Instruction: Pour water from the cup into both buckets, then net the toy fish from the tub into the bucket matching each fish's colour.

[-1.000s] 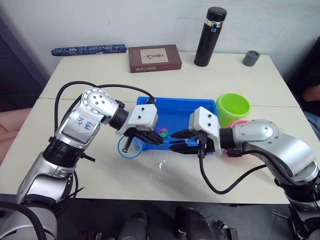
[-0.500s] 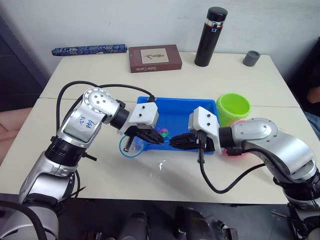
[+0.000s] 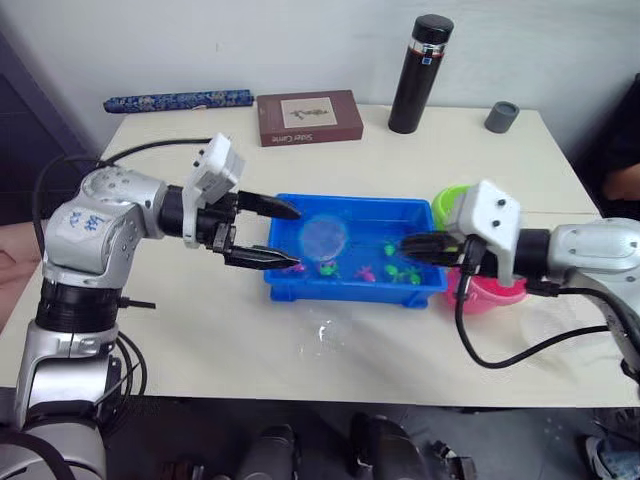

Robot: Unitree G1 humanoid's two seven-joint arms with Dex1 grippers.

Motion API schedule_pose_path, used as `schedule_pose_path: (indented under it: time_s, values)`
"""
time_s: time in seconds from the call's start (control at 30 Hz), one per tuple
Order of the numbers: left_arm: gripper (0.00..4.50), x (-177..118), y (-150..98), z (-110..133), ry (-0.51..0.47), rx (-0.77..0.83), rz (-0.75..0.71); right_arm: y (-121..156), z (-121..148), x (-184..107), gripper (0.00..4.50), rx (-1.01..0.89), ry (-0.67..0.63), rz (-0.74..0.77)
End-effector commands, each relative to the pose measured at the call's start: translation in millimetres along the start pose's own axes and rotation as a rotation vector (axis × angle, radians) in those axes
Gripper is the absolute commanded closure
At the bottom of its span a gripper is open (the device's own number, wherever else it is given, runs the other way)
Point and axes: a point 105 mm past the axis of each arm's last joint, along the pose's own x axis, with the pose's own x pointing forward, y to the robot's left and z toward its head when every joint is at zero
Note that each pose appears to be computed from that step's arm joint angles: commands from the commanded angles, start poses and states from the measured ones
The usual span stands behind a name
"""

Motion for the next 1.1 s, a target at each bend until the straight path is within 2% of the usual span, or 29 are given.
schedule_pose_path:
  time_s: [0.03, 0.23, 0.43, 0.6, 0.9, 1.1]
  values:
    - [0.02, 3, -5, -2, 0.011, 0.047, 0.041, -11, -9, -13, 4.5, -0.124, 0.07, -0.057]
    - [0.02, 18, -10, -28, 0.047, 0.041, 0.099, 1, -43, -14, 4.5, -0.265, 0.225, -0.031]
    - [0.02, 31, -16, -41, 0.066, 0.054, 0.101, 2, -55, -13, 4.5, -0.329, 0.271, -0.029]
    - [0.02, 35, -17, -41, 0.059, 0.048, 0.108, 4, -62, -11, 4.5, -0.351, 0.288, -0.01]
    - [0.02, 34, -20, -46, 0.083, 0.056, 0.098, 24, -55, 2, 4.5, -0.246, 0.19, 0.065]
    - [0.02, 33, -20, -46, 0.078, 0.051, 0.107, 24, -50, 4, 4.5, -0.114, 0.124, 0.062]
